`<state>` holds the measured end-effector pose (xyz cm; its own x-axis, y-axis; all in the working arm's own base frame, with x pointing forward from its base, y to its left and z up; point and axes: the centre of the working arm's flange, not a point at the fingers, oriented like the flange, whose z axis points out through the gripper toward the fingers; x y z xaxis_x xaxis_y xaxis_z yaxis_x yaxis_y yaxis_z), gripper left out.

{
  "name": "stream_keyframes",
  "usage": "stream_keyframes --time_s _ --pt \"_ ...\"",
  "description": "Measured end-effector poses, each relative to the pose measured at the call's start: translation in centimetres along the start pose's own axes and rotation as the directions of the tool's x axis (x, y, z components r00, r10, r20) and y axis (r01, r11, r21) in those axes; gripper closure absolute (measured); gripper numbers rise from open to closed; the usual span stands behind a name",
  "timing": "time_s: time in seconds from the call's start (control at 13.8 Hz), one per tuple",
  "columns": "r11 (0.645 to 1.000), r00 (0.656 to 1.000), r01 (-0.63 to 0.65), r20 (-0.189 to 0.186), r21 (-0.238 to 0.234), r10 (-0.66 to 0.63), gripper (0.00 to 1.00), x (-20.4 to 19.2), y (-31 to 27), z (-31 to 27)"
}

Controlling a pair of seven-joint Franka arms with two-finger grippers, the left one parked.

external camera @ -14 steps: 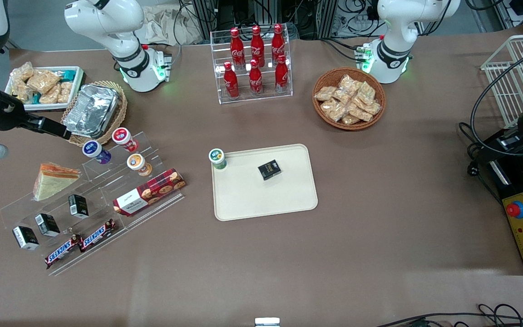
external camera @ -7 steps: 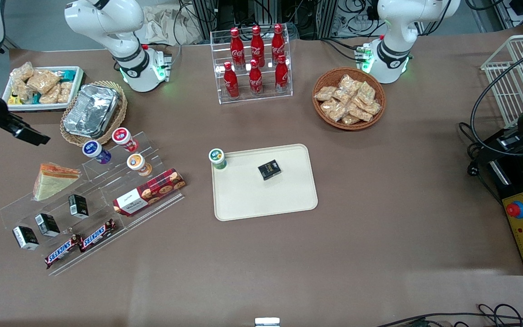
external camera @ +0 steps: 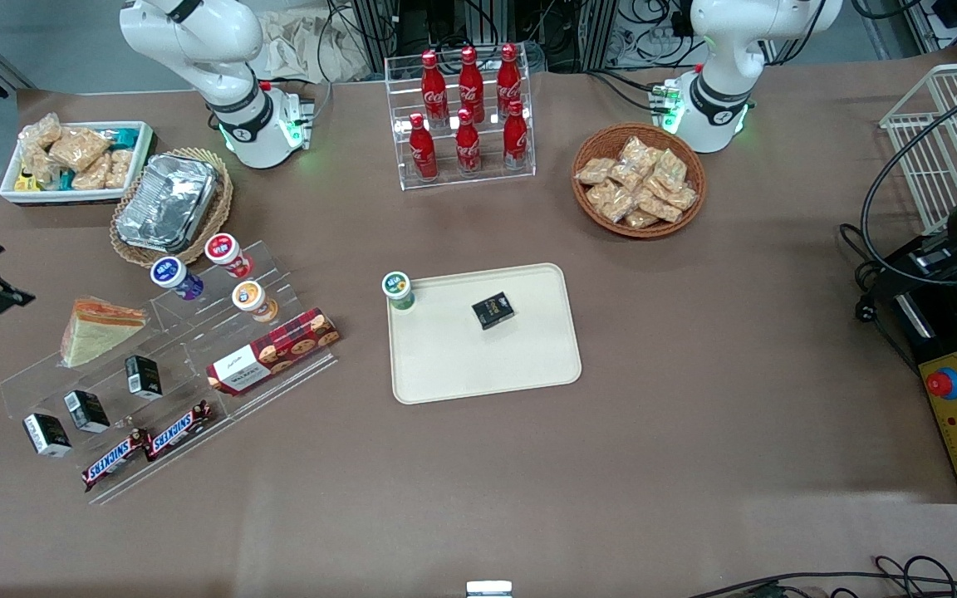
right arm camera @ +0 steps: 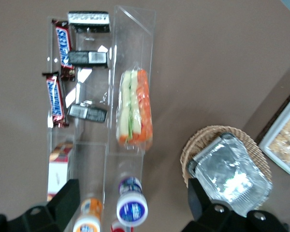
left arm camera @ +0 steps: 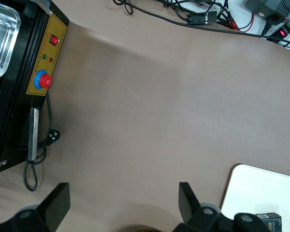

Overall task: Place sandwich on tray
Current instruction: 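Move the right gripper toward the wrapped sandwich on the acrylic stand, then lower the right gripper and close it on the wrapped sandwich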

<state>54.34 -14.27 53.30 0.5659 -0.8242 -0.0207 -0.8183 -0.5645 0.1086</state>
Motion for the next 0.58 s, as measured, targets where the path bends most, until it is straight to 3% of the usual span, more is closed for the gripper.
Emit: stream_keyframes --time_s 0.58 --pt "0.997 0.997 -0.052 -0.045 0.058 0.055 0.0 -1.2 1.3 9.7"
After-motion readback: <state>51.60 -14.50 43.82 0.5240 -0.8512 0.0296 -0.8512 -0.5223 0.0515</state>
